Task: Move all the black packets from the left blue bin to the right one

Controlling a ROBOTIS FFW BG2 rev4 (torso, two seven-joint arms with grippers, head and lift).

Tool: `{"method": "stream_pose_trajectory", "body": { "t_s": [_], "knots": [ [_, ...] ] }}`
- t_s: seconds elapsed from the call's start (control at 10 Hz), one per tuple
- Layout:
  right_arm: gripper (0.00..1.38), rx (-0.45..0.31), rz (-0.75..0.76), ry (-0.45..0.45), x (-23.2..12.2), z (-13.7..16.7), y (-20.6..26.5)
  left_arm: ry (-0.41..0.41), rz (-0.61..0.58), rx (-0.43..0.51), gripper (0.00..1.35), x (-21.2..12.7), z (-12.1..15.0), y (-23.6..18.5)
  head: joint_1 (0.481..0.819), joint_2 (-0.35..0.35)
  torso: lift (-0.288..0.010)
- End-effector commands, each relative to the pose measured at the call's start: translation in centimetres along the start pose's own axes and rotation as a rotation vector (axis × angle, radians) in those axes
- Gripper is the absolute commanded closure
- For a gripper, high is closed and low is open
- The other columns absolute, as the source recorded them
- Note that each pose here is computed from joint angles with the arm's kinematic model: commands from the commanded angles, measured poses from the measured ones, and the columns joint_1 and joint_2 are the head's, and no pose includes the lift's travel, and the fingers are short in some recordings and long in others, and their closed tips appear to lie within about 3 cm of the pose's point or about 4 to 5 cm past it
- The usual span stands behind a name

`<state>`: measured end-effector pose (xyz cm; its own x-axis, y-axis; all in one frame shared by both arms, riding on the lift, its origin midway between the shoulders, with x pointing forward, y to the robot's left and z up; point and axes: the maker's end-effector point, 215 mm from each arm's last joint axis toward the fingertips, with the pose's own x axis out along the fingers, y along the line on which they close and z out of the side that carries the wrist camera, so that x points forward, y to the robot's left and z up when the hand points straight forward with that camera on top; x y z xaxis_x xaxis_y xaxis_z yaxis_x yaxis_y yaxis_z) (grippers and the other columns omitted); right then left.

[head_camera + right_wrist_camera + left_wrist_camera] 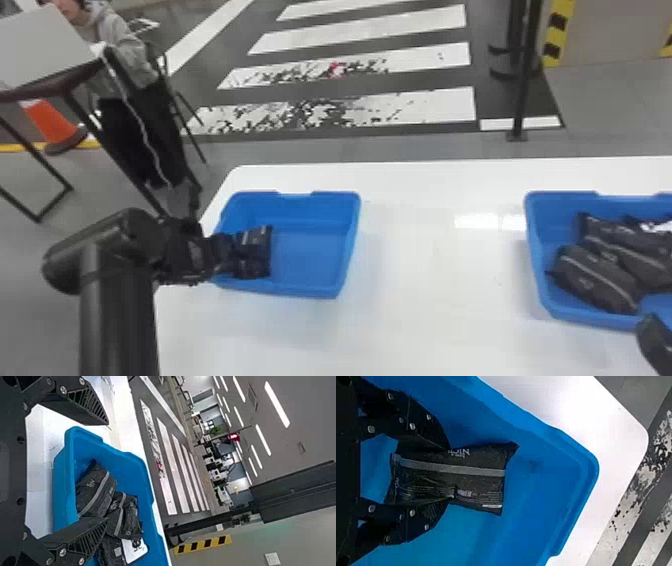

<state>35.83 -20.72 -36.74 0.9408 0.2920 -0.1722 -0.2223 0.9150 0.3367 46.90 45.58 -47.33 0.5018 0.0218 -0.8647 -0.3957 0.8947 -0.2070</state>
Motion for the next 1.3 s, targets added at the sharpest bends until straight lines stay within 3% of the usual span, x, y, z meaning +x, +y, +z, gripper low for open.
{"method": "stream_pose_trajectory", "body": {
  "t_s": [0.0, 0.1, 0.4, 0.7, 0.9, 1.2],
  "knots": [
    [0.18, 0.008, 0.001, 0.001, 0.0, -0.1, 0.0, 0.016, 0.023, 0.03, 0.93, 0.3, -0.5, 0.2, 0.695, 0.328, -0.154],
    [0.18, 0.013, 0.002, 0.002, 0.0, -0.2, 0.0, 0.003, 0.018, 0.055, 1.19, 0.4, -0.5, -0.5, 0.695, 0.329, -0.154],
    [0.18, 0.013, 0.008, -0.008, 0.1, 0.3, 0.2, -0.177, -0.048, 0.135, 1.21, -3.1, 2.0, -2.9, 0.695, 0.316, -0.154],
    [0.18, 0.001, 0.042, -0.04, 0.7, 2.1, 1.2, -0.397, -0.137, 0.285, 1.21, -10.9, 3.4, -7.7, 0.695, 0.288, -0.154],
    [0.18, 0.012, 0.108, -0.064, 1.7, 3.9, 3.1, -0.481, -0.277, 0.394, 1.21, -15.3, 1.4, -14.0, 0.695, 0.262, -0.154],
    [0.18, 0.094, 0.314, -0.113, 3.3, 7.4, 10.7, -0.514, -0.507, 0.462, 1.21, -19.7, -3.2, -22.2, 0.695, 0.172, -0.154]
  ]
}}
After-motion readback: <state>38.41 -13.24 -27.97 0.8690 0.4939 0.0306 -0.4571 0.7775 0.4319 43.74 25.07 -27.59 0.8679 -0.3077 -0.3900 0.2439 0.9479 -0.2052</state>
